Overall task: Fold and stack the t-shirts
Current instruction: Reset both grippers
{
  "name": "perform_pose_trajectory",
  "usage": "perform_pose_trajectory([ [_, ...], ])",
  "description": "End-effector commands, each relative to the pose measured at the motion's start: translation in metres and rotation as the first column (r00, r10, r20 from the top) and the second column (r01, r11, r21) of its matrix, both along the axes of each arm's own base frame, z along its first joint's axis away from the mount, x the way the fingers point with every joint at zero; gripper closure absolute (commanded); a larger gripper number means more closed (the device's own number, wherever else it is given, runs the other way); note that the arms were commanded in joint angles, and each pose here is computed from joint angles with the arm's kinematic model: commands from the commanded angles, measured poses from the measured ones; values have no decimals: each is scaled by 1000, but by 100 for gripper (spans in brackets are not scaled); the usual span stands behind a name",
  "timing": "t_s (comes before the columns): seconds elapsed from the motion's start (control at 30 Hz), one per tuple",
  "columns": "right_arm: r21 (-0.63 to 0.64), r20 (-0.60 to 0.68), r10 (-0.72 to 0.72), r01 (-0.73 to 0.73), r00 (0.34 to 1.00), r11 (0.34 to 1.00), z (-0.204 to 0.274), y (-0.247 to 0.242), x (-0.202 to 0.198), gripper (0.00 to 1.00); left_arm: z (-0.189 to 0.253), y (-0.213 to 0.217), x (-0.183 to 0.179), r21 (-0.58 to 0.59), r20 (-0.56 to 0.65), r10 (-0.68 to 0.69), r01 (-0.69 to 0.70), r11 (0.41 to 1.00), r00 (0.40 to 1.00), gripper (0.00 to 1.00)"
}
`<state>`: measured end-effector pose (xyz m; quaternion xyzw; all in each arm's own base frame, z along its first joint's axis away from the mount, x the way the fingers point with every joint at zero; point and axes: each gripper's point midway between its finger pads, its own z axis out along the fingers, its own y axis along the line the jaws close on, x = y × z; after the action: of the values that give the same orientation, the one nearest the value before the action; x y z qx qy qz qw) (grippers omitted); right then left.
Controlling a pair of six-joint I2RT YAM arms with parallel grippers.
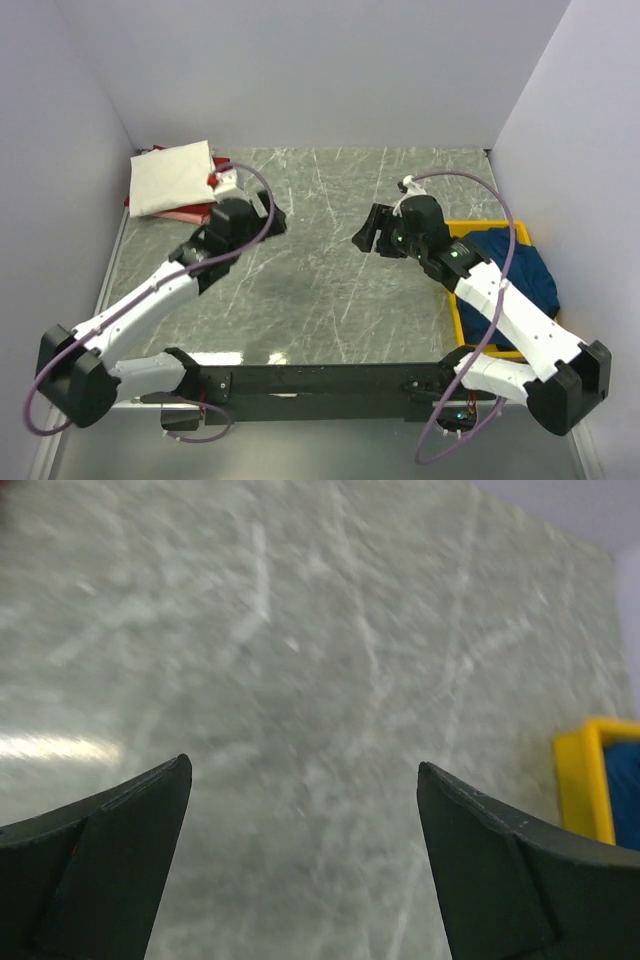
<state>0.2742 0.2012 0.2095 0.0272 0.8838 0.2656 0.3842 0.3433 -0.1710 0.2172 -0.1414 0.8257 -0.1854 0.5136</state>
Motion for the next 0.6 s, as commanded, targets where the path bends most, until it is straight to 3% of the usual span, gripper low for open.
perform_pose_trajectory([
  [0.0, 7, 49, -66, 66, 997, 998, 8, -15, -4, 27, 8, -28, -31, -73, 26, -55, 56, 996, 998, 0],
  [0.23, 53, 98, -157, 152, 983, 987, 9, -44, -29, 27, -10, -81, -96, -35, -3, -169, 169, 985, 986, 1],
  [0.57, 75, 110, -234, 227, 966, 971, -2, -74, -58, 26, -17, -99, -123, -10, -21, -254, 254, 967, 967, 1],
])
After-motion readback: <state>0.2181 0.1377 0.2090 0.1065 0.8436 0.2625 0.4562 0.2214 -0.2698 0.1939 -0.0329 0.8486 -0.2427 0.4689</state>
